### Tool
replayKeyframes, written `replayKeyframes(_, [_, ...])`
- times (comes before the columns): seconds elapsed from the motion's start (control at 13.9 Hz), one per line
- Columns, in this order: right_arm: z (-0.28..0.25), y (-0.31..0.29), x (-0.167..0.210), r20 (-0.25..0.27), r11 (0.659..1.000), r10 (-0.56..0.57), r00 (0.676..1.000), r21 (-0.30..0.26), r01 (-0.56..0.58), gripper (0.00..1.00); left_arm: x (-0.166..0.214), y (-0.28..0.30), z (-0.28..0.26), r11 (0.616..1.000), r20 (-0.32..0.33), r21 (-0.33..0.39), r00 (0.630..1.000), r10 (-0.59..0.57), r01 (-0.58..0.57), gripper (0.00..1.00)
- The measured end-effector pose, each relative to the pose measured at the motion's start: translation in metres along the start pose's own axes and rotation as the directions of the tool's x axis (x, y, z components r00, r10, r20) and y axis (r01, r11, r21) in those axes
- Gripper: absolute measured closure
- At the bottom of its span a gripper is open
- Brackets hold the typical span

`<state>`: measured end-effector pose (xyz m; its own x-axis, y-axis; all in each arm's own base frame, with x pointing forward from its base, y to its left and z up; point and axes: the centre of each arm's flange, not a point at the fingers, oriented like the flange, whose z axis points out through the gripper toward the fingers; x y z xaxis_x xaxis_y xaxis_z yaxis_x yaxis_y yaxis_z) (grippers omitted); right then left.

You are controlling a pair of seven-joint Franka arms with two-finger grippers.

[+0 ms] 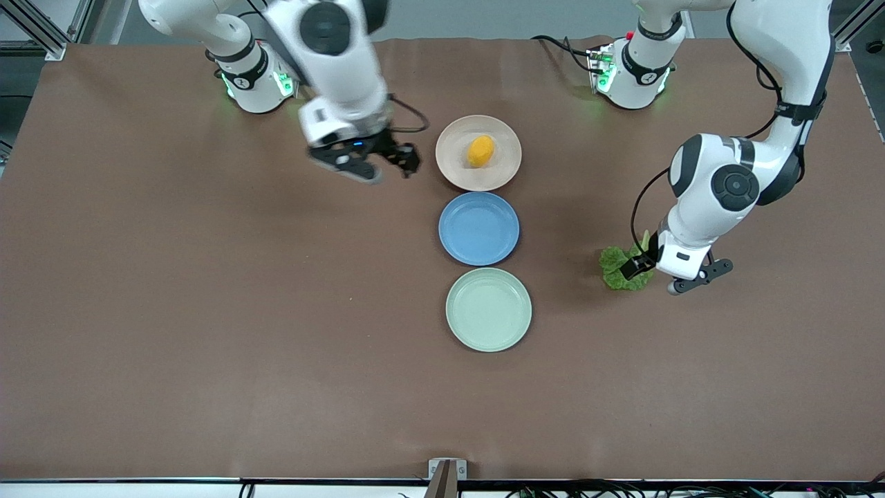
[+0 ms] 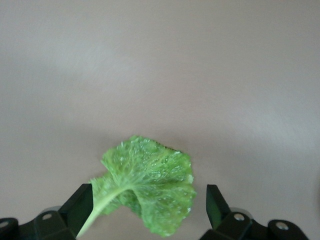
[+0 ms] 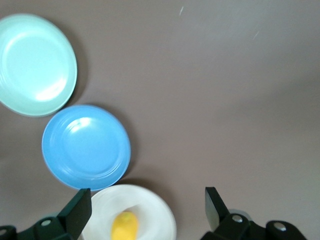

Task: Pick lemon and lettuce from plates
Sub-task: 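Set the lettuce on the table while the right gripper lowers onto lemon, then close the right gripper on the lemon while the left gripper withdraws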

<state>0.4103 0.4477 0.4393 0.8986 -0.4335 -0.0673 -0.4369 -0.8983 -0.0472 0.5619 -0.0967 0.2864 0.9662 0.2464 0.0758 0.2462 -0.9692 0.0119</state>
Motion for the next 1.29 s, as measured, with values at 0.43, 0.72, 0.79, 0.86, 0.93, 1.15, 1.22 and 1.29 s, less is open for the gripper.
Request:
replayKeyframes(0.43, [0.089, -0.045, -0.107, -0.013, 0.993, 0.114, 0.993, 0.002, -0.114, 0.00, 0.001, -0.017, -0.035, 0.949, 0.070, 0.027, 0.948, 0.312, -0.314, 0.00])
replayKeyframes(0.72, [0.150, -0.057, -0.171, -0.030, 0.989, 0.147, 0.989, 0.009, -0.147, 0.00, 0.020, -0.049, -0.116, 0.934, 0.145, 0.036, 0.927, 0.347, -0.355, 0.00])
replayKeyframes(0.79, [0.170, -0.058, -0.183, -0.043, 0.989, 0.148, 0.988, 0.010, -0.148, 0.00, 0.024, -0.054, -0.140, 0.936, 0.150, 0.034, 0.927, 0.343, -0.351, 0.00])
replayKeyframes(0.86, [0.189, -0.058, -0.190, -0.057, 0.989, 0.147, 0.988, 0.006, -0.147, 0.00, 0.027, -0.056, -0.163, 0.938, 0.154, 0.033, 0.929, 0.337, -0.346, 0.00])
replayKeyframes(0.93, [0.204, -0.057, -0.194, -0.064, 0.989, 0.146, 0.987, -0.002, -0.147, 0.00, 0.029, -0.057, -0.184, 0.939, 0.159, 0.034, 0.930, 0.333, -0.342, 0.00])
replayKeyframes(1.15, [0.227, -0.061, -0.203, -0.071, 0.986, 0.163, 0.984, -0.010, -0.164, 0.00, 0.033, -0.056, -0.239, 0.943, 0.171, 0.029, 0.931, 0.323, -0.333, 0.00])
replayKeyframes(1.22, [0.232, -0.063, -0.208, -0.072, 0.986, 0.168, 0.983, -0.006, -0.169, 0.00, 0.034, -0.055, -0.256, 0.944, 0.170, 0.019, 0.932, 0.320, -0.328, 0.00])
replayKeyframes(1.29, [0.236, -0.064, -0.212, -0.075, 0.985, 0.169, 0.983, -0.008, -0.170, 0.04, 0.035, -0.054, -0.271, 0.945, 0.164, 0.013, 0.933, 0.319, -0.326, 0.00])
